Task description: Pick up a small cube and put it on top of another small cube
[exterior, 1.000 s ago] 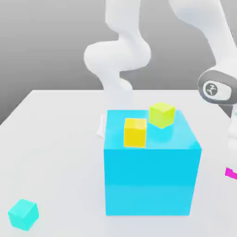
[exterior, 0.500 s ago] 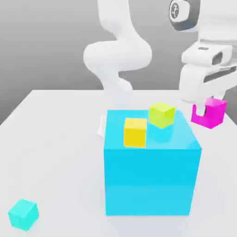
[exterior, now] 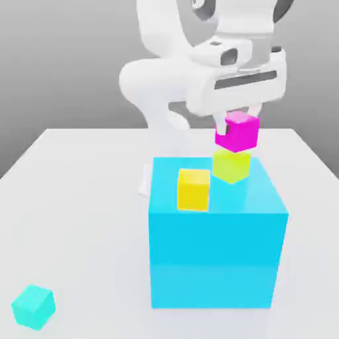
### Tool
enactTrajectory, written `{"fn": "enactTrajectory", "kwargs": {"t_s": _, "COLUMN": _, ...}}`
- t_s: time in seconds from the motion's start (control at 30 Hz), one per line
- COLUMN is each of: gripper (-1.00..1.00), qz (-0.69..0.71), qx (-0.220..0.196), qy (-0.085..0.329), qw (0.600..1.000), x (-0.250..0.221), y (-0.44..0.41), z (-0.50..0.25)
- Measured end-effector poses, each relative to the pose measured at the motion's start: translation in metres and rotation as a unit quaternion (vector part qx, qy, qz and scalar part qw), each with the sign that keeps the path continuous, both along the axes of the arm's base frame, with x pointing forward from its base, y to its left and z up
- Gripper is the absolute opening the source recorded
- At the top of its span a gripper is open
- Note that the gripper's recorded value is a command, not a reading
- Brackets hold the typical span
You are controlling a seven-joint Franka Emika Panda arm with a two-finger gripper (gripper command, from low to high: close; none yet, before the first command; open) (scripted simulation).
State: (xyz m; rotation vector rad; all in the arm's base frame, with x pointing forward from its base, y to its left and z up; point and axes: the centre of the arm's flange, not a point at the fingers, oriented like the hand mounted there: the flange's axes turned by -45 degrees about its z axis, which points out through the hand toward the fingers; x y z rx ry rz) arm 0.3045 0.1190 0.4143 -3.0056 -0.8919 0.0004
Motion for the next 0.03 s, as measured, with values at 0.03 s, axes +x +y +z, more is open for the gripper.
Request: {"fn": "enactTrajectory", "kwargs": {"t_s": 0.03, "gripper": 1.00, "qz": 0.000, "qx": 0.000, "qy": 0.000, "qw": 1.000, "x": 0.0000, "y": 0.0000, "z": 0.0000}}
